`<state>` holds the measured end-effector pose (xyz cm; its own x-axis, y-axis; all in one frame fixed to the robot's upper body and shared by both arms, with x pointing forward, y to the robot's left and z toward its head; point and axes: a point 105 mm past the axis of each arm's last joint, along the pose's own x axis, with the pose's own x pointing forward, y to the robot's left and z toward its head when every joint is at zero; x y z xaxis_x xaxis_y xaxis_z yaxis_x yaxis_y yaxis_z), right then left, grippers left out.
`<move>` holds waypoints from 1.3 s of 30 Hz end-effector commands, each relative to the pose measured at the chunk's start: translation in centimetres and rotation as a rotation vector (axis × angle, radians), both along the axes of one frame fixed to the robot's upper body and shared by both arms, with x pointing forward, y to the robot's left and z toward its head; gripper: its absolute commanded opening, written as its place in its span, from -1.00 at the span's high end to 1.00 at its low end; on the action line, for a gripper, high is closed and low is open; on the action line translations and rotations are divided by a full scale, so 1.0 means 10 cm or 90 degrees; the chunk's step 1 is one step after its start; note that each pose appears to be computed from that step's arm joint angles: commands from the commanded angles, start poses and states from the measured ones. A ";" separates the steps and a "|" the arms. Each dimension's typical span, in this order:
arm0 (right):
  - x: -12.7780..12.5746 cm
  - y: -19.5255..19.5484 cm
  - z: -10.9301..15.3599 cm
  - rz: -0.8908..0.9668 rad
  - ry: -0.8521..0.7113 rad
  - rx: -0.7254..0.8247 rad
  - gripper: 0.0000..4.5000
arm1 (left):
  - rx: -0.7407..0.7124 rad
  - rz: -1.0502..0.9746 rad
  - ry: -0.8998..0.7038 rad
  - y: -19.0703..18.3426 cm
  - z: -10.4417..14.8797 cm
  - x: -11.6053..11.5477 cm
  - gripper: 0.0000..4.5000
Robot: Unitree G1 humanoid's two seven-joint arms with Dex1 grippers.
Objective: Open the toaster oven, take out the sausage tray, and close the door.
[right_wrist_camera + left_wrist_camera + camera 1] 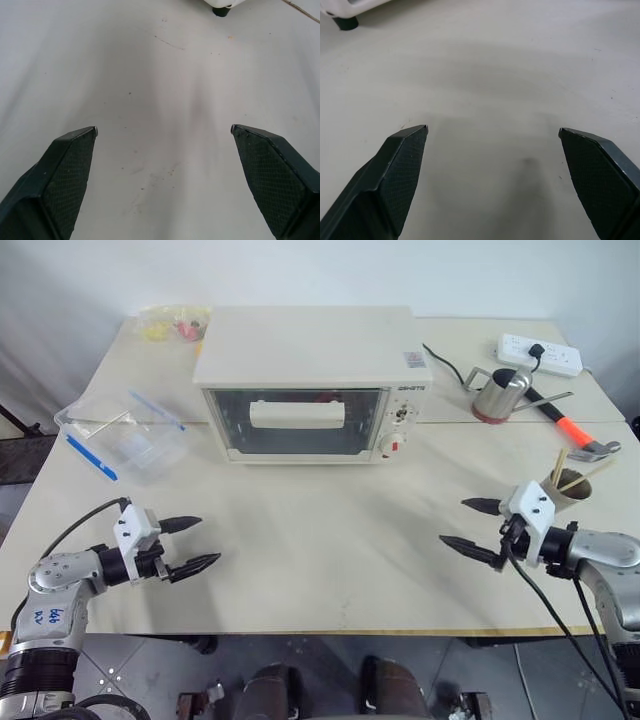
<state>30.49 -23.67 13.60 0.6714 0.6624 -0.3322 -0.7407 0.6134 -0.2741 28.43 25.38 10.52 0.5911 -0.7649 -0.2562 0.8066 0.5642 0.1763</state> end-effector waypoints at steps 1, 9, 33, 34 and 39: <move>0.01 0.00 0.13 0.015 -0.021 -0.011 -1.00 | 0.008 0.003 -0.025 0.02 0.13 0.00 -0.98; 0.11 0.27 0.24 0.045 0.015 0.020 -1.00 | -0.050 0.060 -0.042 0.00 0.30 0.09 -0.98; 0.66 1.71 1.19 0.373 -0.123 0.082 -1.00 | -0.187 0.114 -0.222 0.01 0.88 -0.01 -0.98; 0.66 1.73 1.20 0.378 -0.125 0.081 -1.00 | -0.186 0.116 -0.222 0.01 0.87 -0.02 -0.98; 0.62 1.83 1.30 0.416 -0.145 0.076 -1.00 | -0.189 0.132 -0.216 0.02 0.86 -0.09 -0.98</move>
<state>37.20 -5.84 24.81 0.1951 0.9682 -0.1564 -0.9204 0.1257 -0.3702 28.09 25.52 17.73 0.7554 -0.6389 0.1455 0.6124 0.7673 0.1901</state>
